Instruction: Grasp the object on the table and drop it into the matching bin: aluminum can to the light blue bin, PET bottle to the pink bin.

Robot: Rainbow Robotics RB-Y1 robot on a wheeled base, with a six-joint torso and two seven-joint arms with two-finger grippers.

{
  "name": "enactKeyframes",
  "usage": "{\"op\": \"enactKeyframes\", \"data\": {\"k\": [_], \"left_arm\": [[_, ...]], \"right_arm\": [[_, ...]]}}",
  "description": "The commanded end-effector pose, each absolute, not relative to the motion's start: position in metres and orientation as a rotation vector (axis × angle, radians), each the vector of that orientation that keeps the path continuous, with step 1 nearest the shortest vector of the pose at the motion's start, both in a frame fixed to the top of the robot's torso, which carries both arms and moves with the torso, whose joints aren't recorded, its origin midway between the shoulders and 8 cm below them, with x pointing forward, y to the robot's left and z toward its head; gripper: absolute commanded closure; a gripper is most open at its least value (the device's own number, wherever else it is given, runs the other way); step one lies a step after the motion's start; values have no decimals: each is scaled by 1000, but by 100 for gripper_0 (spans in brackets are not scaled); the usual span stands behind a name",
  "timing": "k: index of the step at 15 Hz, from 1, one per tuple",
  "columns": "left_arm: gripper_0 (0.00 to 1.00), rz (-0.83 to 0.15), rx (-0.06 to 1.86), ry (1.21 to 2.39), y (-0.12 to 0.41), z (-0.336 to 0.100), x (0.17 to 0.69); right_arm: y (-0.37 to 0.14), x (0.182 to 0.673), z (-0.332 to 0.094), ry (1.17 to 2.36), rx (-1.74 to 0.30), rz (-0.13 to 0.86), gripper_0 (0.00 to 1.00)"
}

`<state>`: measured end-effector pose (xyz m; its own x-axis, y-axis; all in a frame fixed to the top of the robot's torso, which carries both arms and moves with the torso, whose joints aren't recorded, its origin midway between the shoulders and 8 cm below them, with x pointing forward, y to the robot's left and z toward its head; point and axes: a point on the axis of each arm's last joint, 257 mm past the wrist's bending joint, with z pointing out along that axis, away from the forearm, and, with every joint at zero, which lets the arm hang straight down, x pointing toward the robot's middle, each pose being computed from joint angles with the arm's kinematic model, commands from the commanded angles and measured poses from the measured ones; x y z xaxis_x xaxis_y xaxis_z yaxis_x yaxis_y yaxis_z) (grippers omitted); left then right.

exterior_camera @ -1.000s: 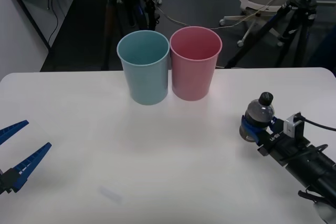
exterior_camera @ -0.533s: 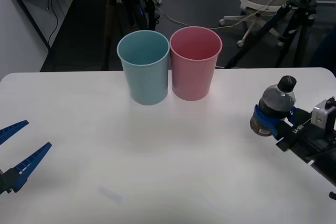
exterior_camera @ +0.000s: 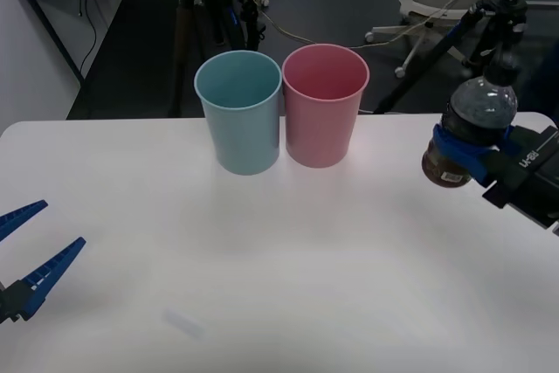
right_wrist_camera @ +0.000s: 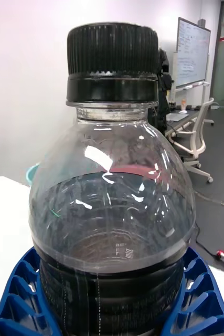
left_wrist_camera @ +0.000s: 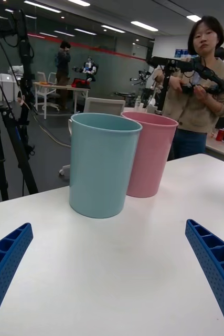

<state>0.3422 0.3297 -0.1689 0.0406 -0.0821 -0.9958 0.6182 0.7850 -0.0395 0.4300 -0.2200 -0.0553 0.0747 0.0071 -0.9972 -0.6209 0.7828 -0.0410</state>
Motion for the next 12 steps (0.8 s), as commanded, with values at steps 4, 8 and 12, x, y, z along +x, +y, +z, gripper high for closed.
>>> {"op": "enactKeyframes", "data": {"k": [4,8,12], "left_arm": [[0,-567,465,1441,330,-169,342],[0,-567,465,1441,330,-169,342],[0,-567,465,1441,330,-169,342]], "right_arm": [[-189,467,-4,1415,-531,514,100],[-159,506,19,1407,-545,533,100],[-139,550,26,1411,-536,547,100]]}}
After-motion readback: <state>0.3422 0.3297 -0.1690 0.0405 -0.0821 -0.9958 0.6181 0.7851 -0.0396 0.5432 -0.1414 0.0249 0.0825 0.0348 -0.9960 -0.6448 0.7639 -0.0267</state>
